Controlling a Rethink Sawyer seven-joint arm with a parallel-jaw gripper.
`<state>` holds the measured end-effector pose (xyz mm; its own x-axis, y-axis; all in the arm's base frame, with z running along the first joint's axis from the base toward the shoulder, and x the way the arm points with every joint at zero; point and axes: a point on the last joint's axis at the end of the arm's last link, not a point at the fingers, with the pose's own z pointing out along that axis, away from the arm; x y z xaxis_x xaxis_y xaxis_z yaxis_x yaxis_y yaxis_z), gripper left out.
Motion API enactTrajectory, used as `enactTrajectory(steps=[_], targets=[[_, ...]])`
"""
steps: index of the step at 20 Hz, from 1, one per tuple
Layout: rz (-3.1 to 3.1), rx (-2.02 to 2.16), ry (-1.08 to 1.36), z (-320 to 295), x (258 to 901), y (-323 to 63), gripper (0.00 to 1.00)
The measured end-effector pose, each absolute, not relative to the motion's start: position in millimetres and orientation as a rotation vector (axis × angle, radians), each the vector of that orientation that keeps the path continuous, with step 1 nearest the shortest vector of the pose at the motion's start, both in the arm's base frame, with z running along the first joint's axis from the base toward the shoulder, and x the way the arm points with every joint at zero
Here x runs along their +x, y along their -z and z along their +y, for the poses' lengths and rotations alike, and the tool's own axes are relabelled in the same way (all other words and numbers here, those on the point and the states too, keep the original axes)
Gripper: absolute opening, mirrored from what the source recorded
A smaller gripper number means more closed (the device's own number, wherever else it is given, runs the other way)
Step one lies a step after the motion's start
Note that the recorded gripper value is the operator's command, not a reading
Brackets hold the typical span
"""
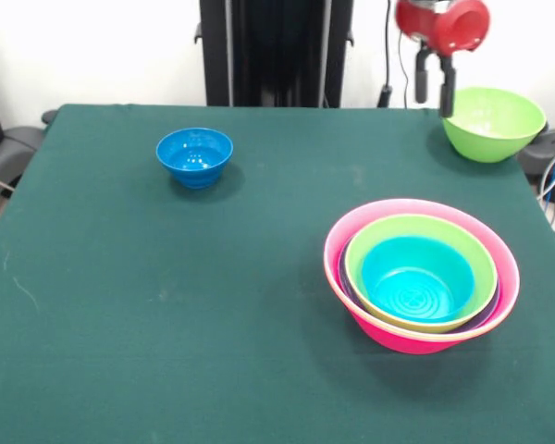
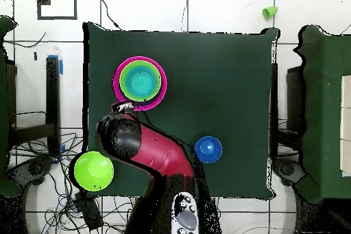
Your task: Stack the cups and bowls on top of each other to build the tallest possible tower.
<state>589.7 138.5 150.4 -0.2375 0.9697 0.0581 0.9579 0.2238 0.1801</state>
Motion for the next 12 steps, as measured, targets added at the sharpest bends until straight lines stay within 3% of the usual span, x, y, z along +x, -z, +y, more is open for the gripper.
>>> enactTrajectory(steps=[12], targets=[[2.25, 2.098, -0.263, 156.3, 583.3, -148.9, 1.0]])
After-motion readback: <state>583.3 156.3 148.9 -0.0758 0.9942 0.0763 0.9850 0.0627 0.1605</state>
